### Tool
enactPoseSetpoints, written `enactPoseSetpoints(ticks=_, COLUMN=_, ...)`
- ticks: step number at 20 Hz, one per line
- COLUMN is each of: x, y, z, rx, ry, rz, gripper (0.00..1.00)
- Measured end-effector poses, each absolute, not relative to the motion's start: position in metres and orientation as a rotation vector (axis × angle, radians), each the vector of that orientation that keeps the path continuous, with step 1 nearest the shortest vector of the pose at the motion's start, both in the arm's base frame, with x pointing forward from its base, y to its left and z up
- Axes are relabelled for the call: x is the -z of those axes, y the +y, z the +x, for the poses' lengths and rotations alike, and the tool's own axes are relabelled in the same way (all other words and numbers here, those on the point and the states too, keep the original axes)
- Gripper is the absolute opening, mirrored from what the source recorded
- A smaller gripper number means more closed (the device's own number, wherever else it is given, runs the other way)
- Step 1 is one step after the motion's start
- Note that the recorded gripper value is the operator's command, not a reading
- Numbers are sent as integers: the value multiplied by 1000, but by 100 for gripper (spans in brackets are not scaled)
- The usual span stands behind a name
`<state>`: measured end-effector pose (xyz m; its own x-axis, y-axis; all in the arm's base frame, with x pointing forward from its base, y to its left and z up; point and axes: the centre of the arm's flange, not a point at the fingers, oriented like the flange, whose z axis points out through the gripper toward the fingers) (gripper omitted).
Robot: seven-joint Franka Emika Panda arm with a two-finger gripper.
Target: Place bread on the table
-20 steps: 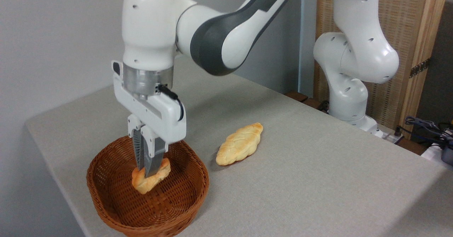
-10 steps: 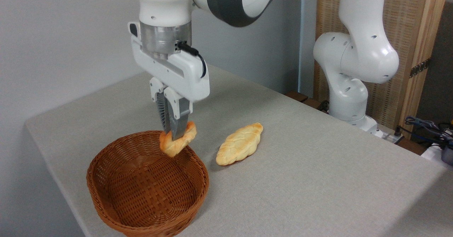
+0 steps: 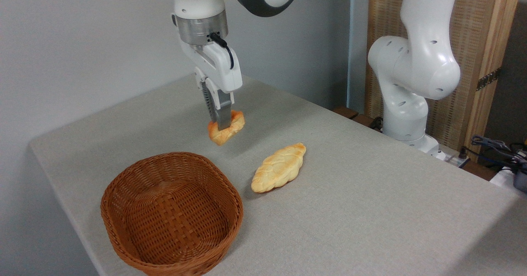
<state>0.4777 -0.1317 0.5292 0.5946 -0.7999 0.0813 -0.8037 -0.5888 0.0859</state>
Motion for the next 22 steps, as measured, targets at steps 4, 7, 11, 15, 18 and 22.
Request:
enactPoseSetpoints(ticks=4, x=-508, y=-150, z=455, rx=26, ry=-1451, rz=2676, gripper=100)
enactPoseSetpoints(ticks=7, x=-498, y=-153, z=450, rx=69, ry=-1491, rz=2681, gripper=100)
enactPoseSetpoints(ticks=11, x=-494, y=-154, z=449, rx=80, ry=-1498, rz=2678, gripper=100)
enactPoseSetpoints(ticks=15, x=-496, y=-155, z=449, rx=79, ry=-1554, rz=2699, gripper=100)
enactPoseSetpoints(ticks=18, x=-507, y=-156, z=448, rx=60, ry=-1652, rz=2738, gripper=100)
enactPoseSetpoints(ticks=22, x=-536, y=-147, z=457, rx=-35, ry=-1567, rz=2800, gripper=100)
